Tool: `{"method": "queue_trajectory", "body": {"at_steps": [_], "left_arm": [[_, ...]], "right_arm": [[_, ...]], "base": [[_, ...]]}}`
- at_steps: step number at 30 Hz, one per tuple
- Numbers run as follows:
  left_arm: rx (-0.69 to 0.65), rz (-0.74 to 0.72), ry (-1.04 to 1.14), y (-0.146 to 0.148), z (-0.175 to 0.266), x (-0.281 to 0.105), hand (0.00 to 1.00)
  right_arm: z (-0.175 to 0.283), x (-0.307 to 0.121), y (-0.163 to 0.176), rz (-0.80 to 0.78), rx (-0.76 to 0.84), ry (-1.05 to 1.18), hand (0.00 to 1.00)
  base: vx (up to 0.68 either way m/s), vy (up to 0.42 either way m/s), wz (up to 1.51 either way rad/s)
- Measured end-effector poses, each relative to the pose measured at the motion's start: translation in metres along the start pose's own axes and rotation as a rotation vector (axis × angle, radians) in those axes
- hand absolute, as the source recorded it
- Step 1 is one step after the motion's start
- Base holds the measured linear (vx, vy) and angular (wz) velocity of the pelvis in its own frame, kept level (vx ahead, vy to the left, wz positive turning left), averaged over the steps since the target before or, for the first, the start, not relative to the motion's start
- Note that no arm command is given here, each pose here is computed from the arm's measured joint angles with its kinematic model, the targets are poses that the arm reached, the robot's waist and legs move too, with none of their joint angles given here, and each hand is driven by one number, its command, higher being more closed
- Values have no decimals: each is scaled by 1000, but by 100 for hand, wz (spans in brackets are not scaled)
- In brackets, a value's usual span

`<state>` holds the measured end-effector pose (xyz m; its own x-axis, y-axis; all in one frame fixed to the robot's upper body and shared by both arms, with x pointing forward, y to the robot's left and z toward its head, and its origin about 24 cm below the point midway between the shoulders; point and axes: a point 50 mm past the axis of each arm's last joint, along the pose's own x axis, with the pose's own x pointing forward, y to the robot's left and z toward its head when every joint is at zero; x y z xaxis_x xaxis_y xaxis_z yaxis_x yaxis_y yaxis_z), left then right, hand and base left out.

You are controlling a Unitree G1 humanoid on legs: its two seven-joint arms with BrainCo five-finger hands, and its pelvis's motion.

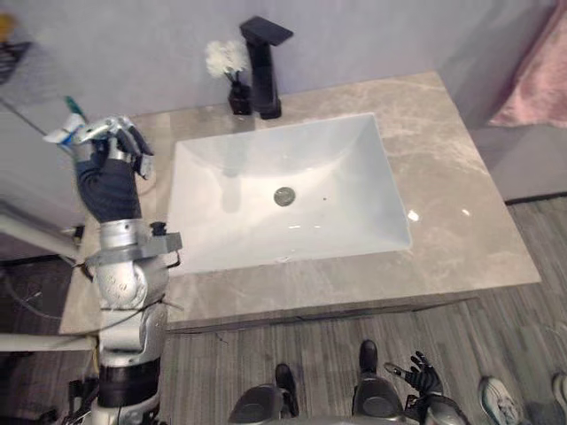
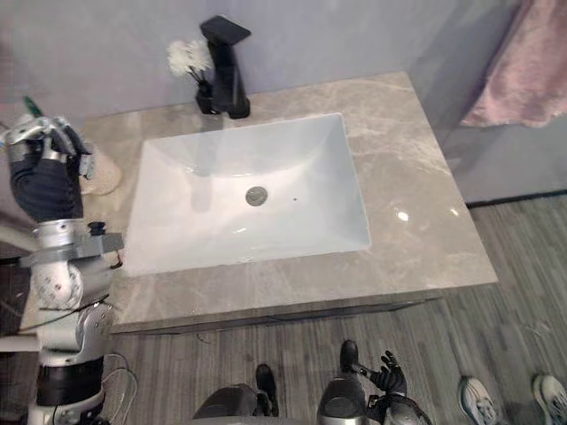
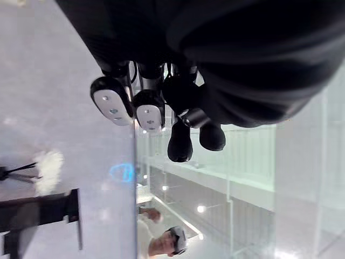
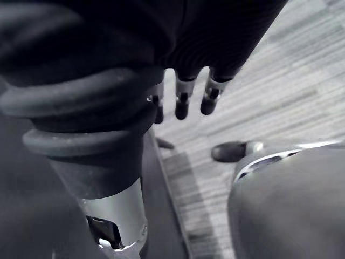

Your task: Organize washtable

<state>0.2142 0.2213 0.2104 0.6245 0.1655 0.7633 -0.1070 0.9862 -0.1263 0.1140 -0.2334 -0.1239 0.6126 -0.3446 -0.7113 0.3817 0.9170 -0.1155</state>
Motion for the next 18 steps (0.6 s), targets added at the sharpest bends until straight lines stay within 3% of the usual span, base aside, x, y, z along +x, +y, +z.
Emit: {"method": "queue_trajectory", "body": {"at_steps": [5, 6, 9, 14, 18], "left_arm": [[67, 151, 49, 35, 14, -36, 100], [82, 198, 90, 44, 14, -48, 0], [107, 315, 185, 62, 14, -77, 0], [150, 636, 520, 100, -13, -162, 0], [82, 803, 887, 99, -47, -244, 0]], "right_arm": [[-5, 0, -3, -9, 14, 22, 0], [-6, 0, -2, -7, 19, 27, 0], [-8, 0, -1, 4, 25, 38, 0], [-24, -4, 3, 0, 60, 102, 0], [-33, -9, 6, 5, 85, 137, 0]], "base": [[-3, -50, 42], [-25, -54, 59], [-37, -32, 37], [-67, -23, 27], [-41, -21, 26]]}}
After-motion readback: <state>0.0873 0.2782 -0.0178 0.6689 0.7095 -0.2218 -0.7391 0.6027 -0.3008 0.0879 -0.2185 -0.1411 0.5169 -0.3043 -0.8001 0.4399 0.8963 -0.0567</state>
